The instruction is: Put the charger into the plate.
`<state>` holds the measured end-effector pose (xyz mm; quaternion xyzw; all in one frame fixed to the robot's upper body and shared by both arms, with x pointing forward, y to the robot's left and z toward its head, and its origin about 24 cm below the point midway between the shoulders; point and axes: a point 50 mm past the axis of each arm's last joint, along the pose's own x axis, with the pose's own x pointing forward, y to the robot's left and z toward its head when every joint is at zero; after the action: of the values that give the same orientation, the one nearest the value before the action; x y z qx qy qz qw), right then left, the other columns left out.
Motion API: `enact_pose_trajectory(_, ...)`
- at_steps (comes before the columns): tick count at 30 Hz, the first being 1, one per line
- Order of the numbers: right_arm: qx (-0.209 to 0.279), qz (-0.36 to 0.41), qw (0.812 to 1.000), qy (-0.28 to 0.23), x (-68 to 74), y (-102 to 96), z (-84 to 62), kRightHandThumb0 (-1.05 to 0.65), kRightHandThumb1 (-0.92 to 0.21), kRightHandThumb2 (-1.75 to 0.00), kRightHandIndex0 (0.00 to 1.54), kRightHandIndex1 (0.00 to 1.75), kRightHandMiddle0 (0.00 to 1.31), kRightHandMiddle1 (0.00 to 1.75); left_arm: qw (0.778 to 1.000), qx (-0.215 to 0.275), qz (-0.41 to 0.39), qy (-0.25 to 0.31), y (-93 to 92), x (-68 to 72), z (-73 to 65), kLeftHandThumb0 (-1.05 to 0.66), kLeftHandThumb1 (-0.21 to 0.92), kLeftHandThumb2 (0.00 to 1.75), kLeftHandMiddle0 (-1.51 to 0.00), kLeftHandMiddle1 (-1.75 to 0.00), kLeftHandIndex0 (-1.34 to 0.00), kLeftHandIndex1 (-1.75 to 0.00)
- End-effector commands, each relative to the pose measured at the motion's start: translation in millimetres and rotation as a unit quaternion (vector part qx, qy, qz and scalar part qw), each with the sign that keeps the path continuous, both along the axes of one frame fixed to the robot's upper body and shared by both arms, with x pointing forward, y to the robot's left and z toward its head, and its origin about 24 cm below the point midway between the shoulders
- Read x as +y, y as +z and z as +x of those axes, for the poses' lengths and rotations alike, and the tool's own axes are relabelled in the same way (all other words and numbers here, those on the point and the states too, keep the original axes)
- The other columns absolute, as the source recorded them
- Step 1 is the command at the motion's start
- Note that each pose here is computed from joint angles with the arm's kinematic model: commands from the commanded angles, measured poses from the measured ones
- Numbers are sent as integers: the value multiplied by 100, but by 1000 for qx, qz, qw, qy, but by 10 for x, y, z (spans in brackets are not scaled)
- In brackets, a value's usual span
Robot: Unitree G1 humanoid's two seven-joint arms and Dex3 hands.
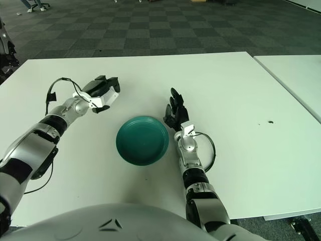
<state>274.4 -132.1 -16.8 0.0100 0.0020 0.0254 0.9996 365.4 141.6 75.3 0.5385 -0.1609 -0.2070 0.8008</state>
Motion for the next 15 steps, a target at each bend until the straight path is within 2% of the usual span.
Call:
enact_pose_trajectory(1,260,2,965,-27,-102,-934,-865,-94,-92,-91,9,0,0,31,997,-55,-21,-39,210,-102,-35,0,20,143,-72,-166,-49,-175)
enact_pose_trajectory(3,260,3,965,-26,-92,-933,-865,-93,-92,-90,9,0,0,31,996,-61,-23,-55,225,-170,-77,0,20,143,-72,-165,-49,-175)
enact_pose_trajectory(8,259,5,965,-25,-72,-931,-856,-92,-92,-90,10,0,0,33,995,-65,-21,-78,244,-230,-144,0,20,143,-72,-164,-50,-175)
enact_pose_trajectory(15,258,3,966,-19,-46,-929,-858,-91,-92,-90,9,0,0,33,992,-56,-24,-114,191,-347,-296,0,19,144,-69,-168,-52,-175)
